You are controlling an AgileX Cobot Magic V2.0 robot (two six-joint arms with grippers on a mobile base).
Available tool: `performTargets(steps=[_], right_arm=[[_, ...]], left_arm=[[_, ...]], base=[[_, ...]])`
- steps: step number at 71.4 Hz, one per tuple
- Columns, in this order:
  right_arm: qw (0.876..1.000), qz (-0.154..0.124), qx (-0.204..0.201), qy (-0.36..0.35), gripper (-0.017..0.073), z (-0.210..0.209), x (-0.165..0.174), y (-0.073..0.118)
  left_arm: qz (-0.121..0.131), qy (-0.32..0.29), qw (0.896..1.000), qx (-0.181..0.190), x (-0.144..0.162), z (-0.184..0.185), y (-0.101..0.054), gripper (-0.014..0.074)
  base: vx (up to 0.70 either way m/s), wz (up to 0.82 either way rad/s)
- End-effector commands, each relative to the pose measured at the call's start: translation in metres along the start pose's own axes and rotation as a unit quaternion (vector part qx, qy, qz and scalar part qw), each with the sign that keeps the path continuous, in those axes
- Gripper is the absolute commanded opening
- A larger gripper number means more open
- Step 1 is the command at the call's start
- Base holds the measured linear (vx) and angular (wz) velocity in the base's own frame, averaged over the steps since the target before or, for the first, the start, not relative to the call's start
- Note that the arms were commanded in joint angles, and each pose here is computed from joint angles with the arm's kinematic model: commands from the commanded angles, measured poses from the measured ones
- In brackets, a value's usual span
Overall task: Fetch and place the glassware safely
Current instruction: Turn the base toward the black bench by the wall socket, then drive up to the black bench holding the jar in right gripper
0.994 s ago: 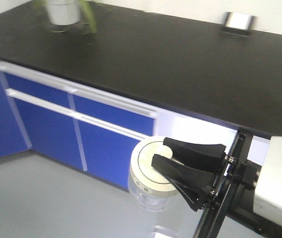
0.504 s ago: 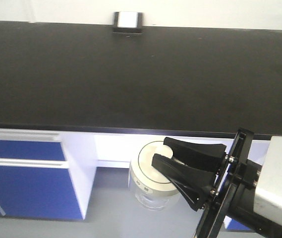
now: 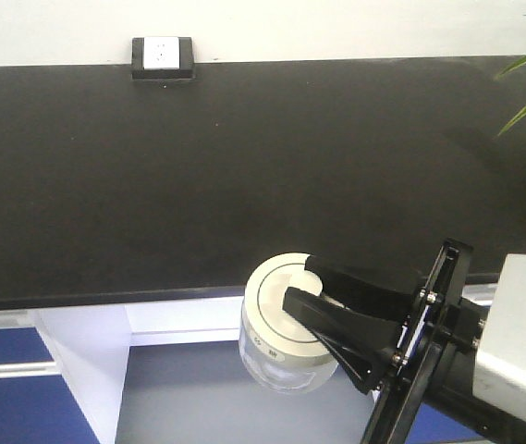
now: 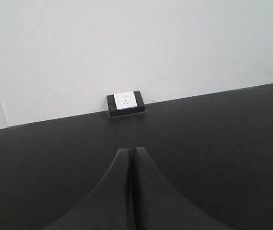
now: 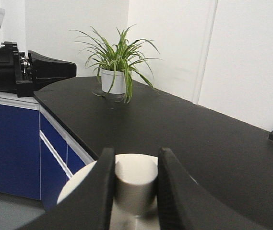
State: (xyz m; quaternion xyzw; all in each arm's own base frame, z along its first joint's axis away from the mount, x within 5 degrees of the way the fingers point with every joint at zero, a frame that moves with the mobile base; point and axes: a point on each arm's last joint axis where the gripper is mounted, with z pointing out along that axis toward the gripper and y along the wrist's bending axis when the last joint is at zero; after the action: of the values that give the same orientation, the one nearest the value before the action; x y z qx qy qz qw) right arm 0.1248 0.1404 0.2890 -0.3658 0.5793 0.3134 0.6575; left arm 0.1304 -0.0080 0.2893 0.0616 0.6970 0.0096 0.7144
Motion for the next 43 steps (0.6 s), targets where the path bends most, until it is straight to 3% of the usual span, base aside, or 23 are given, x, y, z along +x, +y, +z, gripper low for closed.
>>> performTargets(steps=[1, 43], right_arm=[[0.998, 0.002, -0.009, -0.067, -0.0003, 0.0004, -0.0207, 0.0003], [0.998, 0.002, -0.009, -0.067, -0.0003, 0.0004, -0.0207, 0.0003]], left_arm=[[-0.007, -0.049, 0.999, 0.003, -0.0157, 0.0007, 0.0001, -0.0007], [-0.007, -0.049, 0.999, 0.003, -0.0157, 0.0007, 0.0001, -0.0007]], base=[[0.21, 0.01], [0.23, 0.1]])
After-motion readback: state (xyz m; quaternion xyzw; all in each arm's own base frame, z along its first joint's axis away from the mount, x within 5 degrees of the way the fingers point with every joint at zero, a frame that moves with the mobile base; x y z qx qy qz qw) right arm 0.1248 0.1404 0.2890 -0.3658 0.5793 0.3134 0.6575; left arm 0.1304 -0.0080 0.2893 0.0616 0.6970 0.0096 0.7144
